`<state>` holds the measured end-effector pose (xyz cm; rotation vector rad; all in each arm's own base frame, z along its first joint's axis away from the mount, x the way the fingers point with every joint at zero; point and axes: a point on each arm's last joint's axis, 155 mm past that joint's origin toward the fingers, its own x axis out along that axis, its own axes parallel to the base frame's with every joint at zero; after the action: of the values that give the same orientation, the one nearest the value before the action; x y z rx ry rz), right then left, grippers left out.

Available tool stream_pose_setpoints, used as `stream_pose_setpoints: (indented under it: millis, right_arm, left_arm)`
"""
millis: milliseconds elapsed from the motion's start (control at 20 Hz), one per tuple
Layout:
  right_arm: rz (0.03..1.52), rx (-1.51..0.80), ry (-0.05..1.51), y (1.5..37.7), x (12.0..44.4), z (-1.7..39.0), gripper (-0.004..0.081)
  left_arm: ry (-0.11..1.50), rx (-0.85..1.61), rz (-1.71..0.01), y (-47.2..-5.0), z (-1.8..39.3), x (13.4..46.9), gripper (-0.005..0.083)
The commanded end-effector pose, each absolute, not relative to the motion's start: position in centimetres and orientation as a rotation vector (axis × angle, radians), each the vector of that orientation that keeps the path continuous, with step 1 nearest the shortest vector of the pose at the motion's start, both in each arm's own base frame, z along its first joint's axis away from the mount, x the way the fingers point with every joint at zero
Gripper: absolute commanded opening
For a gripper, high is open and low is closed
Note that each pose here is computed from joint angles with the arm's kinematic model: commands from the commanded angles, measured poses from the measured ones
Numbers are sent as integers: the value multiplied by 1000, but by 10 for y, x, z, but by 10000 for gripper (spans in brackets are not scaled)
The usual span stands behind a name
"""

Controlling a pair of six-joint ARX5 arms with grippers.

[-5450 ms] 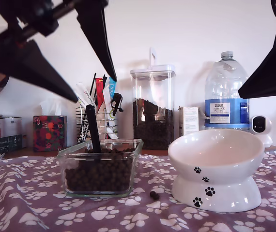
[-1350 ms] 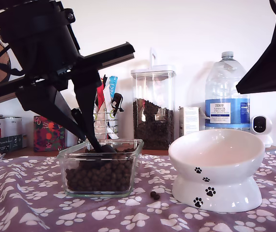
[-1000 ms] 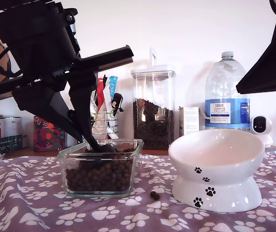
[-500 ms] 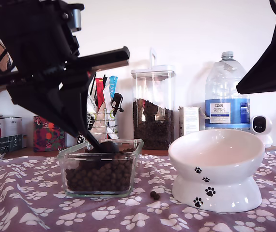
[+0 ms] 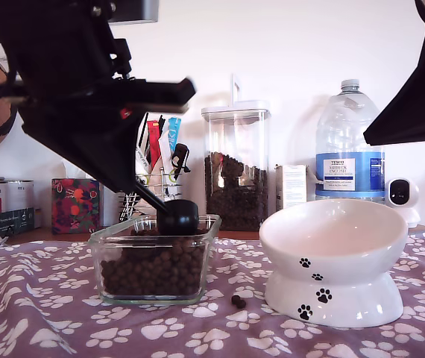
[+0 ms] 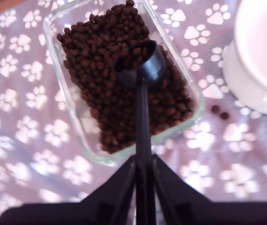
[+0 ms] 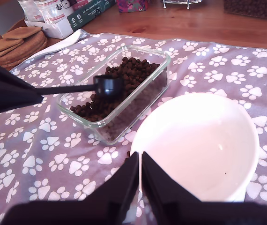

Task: Measure one spoon of cat food and pour it into the food bowl

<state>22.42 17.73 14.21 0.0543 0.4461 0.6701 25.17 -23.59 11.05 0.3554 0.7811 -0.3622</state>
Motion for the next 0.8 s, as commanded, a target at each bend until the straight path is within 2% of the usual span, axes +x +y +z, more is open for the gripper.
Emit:
stream_pose_setpoints:
  millis: [0, 750]
  right_arm:
    - [675, 53, 455, 178, 223, 138, 5]
    - [675, 53, 455, 179, 223, 138, 5]
  left_arm:
    - [735, 421, -376, -236, 120, 256, -21]
    - [513, 1318, -522, -216, 136, 274, -21]
